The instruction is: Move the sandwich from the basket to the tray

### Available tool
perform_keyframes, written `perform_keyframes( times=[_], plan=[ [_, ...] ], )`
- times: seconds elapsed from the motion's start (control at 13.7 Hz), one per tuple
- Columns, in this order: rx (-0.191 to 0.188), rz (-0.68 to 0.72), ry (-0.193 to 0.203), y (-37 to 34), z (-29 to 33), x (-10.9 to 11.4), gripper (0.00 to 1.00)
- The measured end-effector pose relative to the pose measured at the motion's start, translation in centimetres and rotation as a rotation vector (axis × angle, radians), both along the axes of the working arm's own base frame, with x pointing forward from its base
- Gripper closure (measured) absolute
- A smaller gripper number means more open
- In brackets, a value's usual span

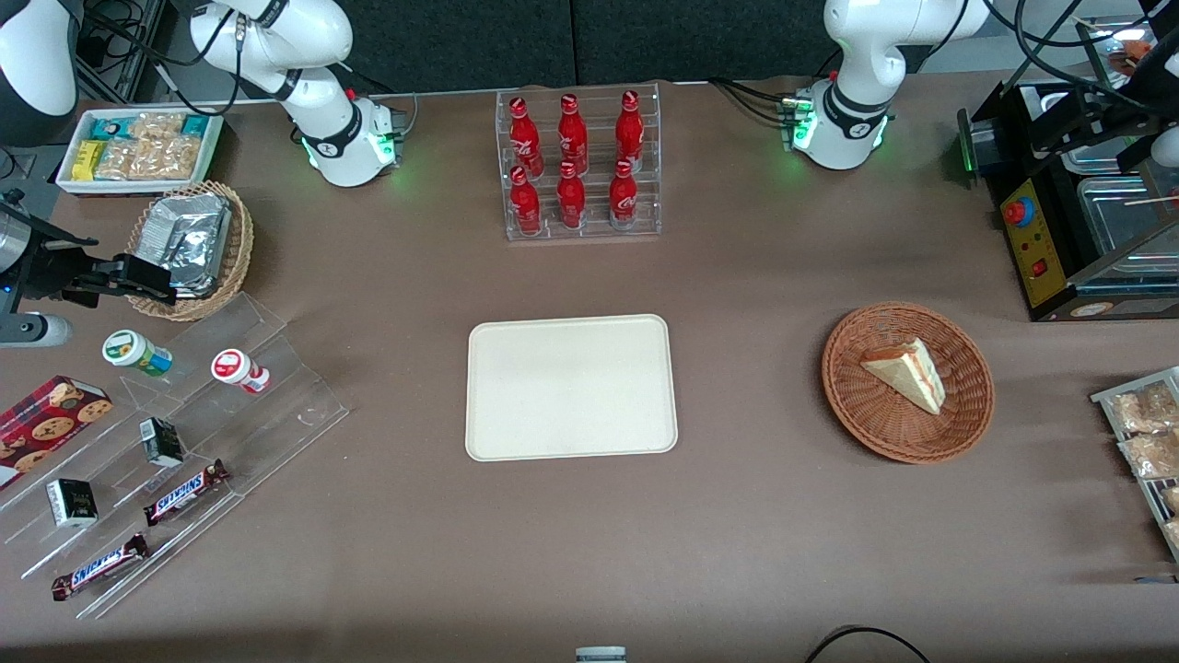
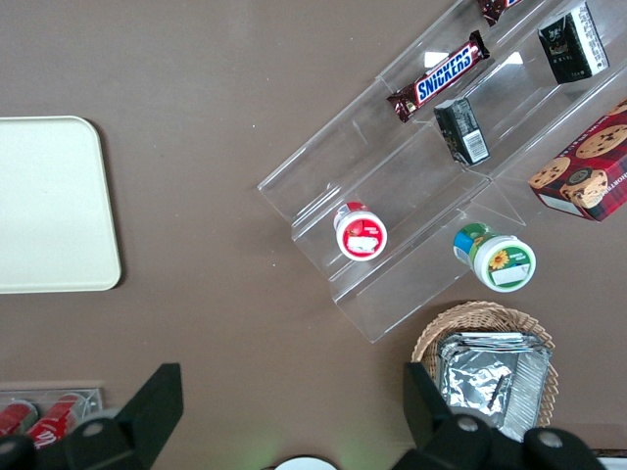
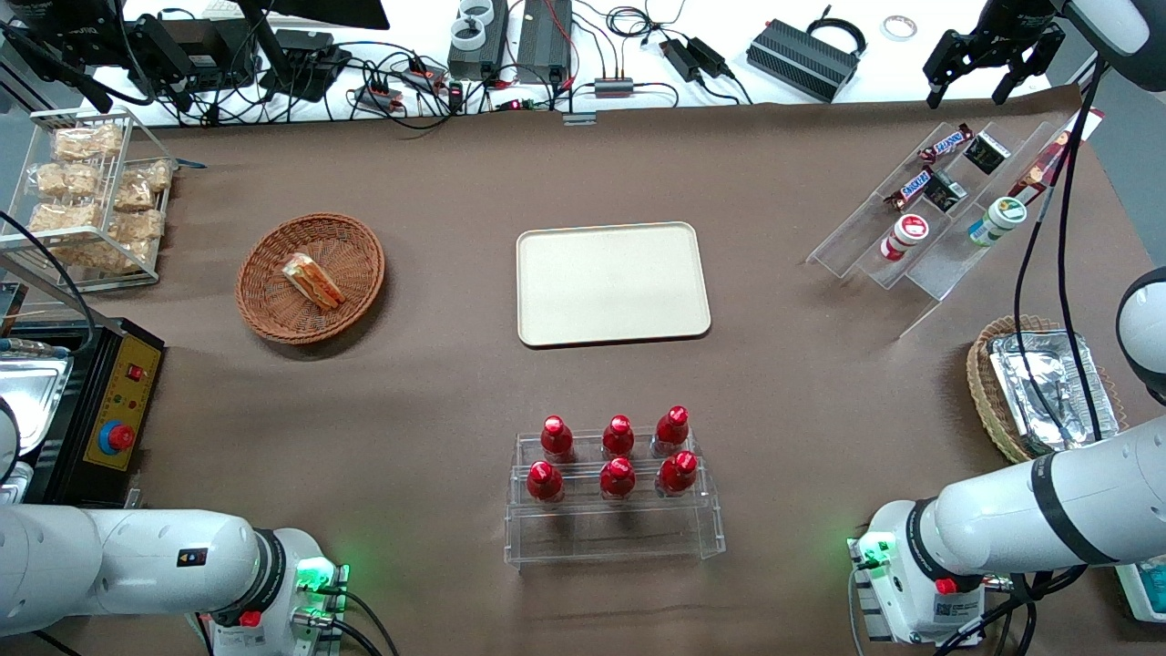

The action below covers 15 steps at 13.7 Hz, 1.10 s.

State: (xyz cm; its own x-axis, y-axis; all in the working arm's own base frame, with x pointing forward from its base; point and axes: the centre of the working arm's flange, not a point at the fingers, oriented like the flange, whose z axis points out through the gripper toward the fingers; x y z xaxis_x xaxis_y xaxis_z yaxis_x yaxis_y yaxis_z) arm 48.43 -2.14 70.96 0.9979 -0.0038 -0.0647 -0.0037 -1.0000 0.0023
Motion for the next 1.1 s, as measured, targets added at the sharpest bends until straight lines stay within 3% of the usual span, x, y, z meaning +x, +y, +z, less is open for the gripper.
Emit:
perform_keyframes(
  times=[0.51,0.88,1.1],
  plan=[
    [0.006,0.0,0.006,0.0,-0.3,0.2,0.0],
    [0.064,0.032,0.067,0.9,-4.7,3.6,0.0],
    [0.128,0.058,0.108,1.8,-9.9,6.8,0.0]
  ],
)
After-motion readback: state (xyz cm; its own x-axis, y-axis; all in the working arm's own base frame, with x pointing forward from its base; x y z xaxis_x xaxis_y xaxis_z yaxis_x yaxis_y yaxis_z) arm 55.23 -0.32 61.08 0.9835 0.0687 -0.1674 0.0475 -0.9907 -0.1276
